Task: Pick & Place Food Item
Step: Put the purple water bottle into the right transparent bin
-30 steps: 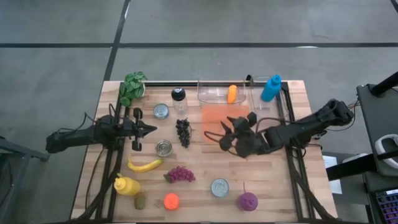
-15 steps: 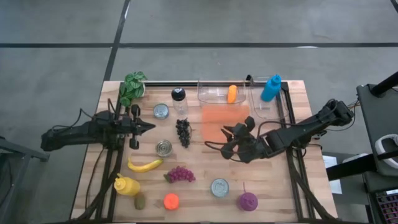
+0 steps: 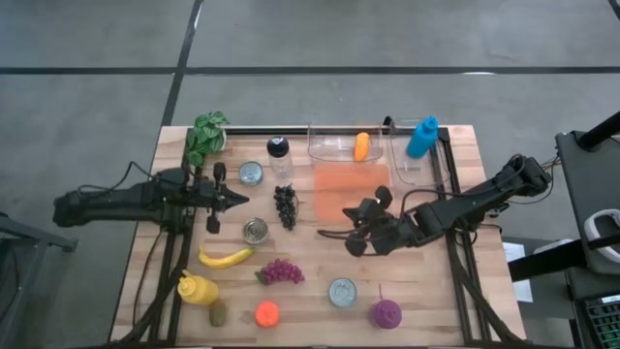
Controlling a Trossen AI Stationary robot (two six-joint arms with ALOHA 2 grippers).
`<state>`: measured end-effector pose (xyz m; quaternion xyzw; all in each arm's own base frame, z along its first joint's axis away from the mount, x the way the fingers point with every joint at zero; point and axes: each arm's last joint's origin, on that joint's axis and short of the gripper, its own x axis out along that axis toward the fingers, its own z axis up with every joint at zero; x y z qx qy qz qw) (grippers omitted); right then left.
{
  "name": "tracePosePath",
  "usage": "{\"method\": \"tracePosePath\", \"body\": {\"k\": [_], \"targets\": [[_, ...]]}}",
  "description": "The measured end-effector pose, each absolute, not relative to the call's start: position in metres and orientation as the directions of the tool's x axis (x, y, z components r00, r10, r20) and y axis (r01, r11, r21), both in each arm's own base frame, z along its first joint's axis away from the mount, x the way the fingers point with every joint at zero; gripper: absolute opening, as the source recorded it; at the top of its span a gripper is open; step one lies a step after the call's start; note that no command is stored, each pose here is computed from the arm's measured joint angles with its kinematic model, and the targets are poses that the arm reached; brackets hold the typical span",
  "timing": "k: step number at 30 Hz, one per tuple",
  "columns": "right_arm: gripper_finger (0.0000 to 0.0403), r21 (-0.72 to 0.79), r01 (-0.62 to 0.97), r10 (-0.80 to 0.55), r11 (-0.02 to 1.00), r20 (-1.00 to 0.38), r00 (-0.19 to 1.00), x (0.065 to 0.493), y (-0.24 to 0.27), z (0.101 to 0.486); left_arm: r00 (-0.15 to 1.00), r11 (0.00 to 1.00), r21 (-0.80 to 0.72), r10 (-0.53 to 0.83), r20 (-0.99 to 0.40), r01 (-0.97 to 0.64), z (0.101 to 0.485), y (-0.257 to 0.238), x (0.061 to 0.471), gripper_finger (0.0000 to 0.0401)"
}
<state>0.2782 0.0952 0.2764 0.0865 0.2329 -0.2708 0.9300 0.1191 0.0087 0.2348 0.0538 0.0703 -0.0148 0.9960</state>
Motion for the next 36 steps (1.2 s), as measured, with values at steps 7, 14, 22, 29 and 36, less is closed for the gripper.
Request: {"method": "tracePosePath", "body": {"k": [7,14,22,29,36], "targets": [[0.0008,0.010,0.515,-0.437,0.857,-0.517,0.736,0.275,0.095,0.264,0.988,0.990,0.109,-0.073,-0.135,0.088,0.249,0.003,0.125,0.0006],[0.0008,0.023,0.359,-0.265,0.933,-0.631,0.729,0.271,0.099,0.248,0.979,0.984,0.112,-0.117,-0.168,0.137,0.251,-0.003,0.132,0.0006],[0.0008,0.027,0.260,-0.174,0.965,-0.674,0.718,0.270,0.101,0.242,0.967,0.975,0.128,-0.152,-0.204,0.180,0.247,-0.008,0.139,0.0006],[0.0008,0.016,0.245,-0.165,0.970,-0.693,0.701,0.267,0.100,0.235,0.966,0.968,0.157,-0.161,-0.200,0.194,0.247,-0.009,0.140,0.0006],[0.0008,0.015,0.245,-0.166,0.969,-0.694,0.700,0.267,0.100,0.234,0.966,0.968,0.158,-0.161,-0.201,0.194,0.246,-0.009,0.140,0.0006]]}}
